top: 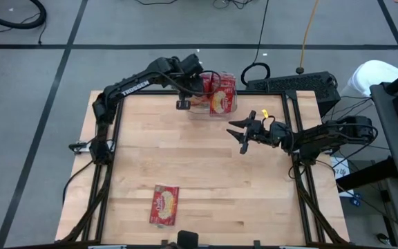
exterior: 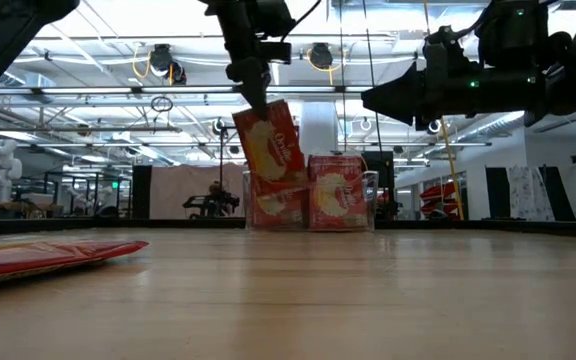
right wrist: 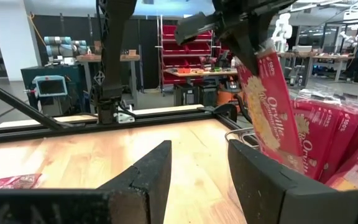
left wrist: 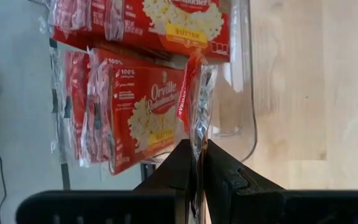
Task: Sort popcorn bags into baskets
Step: Put the red popcorn bag into the transparent bin
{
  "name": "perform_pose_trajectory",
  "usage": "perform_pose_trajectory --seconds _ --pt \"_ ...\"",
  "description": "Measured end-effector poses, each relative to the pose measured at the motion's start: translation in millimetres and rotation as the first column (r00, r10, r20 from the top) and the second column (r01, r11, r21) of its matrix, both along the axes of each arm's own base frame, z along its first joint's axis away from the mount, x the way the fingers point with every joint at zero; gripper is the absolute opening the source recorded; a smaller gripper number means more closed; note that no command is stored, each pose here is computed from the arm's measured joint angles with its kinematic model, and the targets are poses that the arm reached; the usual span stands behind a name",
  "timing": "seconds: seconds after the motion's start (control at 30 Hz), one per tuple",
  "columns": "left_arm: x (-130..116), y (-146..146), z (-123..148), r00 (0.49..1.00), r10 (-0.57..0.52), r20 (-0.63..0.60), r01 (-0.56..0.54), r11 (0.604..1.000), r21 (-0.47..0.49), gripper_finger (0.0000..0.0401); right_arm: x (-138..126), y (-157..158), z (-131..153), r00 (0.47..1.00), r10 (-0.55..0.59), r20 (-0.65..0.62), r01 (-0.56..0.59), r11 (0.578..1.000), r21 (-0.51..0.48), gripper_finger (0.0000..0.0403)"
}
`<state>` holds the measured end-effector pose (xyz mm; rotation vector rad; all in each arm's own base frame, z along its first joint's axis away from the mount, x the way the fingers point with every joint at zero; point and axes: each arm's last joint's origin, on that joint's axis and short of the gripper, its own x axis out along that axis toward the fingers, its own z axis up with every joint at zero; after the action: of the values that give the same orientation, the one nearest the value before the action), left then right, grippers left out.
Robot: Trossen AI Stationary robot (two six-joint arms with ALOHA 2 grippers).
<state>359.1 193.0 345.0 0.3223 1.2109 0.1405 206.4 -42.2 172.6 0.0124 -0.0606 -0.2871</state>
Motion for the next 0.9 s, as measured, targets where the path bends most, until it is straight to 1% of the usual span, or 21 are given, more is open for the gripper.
perform_pose_trajectory --seconds 0.17,0.23,0.47,0.53,0.6,0.9 --pt "3.4 9.1 -8.5 1.000 0.027 0.005 -0.027 1.000 -0.005 0.0030 0.0 0.1 0.0 1.000 0.001 0.000 -0.001 1.000 0.000 0.0153" --pt "6.0 11.0 -14.8 0.999 0.035 -0.010 -0.036 0.999 -0.017 0.0030 0.0 0.1 -0.1 1.000 0.000 -0.001 0.000 1.000 0.000 0.0153" --pt "4.8 14.6 -23.2 0.998 0.047 -0.050 -0.049 0.997 -0.054 0.0030 0.0 0.0 0.0 1.000 0.000 0.000 0.000 1.000 0.000 0.0153" --pt "5.8 17.5 -25.9 0.998 0.051 -0.047 -0.054 0.997 -0.058 0.0030 0.0 0.1 0.0 1.000 0.000 0.000 0.000 1.000 0.000 0.0153" --pt "4.1 21.3 -27.3 0.998 0.051 -0.039 -0.054 0.995 -0.086 0.0030 0.0 0.0 0.0 1.000 0.000 0.000 0.000 1.000 0.000 0.0153" --pt "6.5 28.2 -35.7 0.997 0.052 -0.051 -0.057 0.994 -0.088 0.0031 0.0 0.1 0.0 1.000 0.001 0.003 -0.001 1.000 0.008 0.0153"
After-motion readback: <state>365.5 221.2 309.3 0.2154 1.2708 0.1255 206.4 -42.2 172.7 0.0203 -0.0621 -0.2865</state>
